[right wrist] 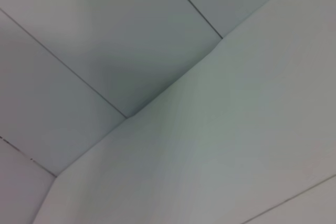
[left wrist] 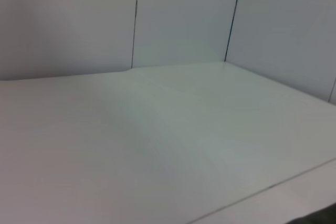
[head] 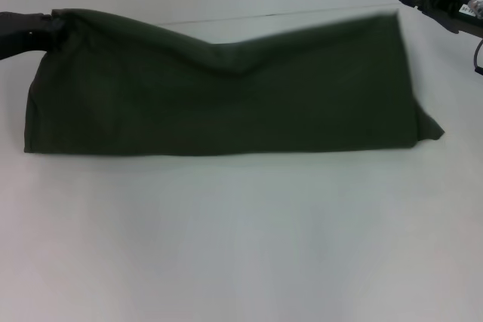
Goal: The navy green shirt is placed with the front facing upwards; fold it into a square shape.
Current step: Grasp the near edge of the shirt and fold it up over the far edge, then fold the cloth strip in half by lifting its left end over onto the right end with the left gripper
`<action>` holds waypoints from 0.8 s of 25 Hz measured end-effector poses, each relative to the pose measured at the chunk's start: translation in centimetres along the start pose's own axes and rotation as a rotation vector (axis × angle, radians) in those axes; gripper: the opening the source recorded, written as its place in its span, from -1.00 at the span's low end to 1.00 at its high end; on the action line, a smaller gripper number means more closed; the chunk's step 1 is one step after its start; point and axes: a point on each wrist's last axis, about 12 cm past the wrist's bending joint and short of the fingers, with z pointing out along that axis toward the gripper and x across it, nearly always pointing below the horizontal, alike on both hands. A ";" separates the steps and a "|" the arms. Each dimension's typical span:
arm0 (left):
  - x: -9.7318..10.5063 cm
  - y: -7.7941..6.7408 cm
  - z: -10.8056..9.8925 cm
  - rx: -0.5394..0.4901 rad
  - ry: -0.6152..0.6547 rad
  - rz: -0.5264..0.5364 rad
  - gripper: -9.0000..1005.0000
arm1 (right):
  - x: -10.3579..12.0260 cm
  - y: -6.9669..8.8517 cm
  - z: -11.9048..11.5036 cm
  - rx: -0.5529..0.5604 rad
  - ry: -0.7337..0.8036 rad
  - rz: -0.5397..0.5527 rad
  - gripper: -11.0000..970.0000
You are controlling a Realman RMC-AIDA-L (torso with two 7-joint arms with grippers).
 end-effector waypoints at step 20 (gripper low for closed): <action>0.9 0.1 0.9 -0.306 -0.094 0.001 0.12 | 1.2 0.1 0.5 -0.009 -0.041 -0.027 0.21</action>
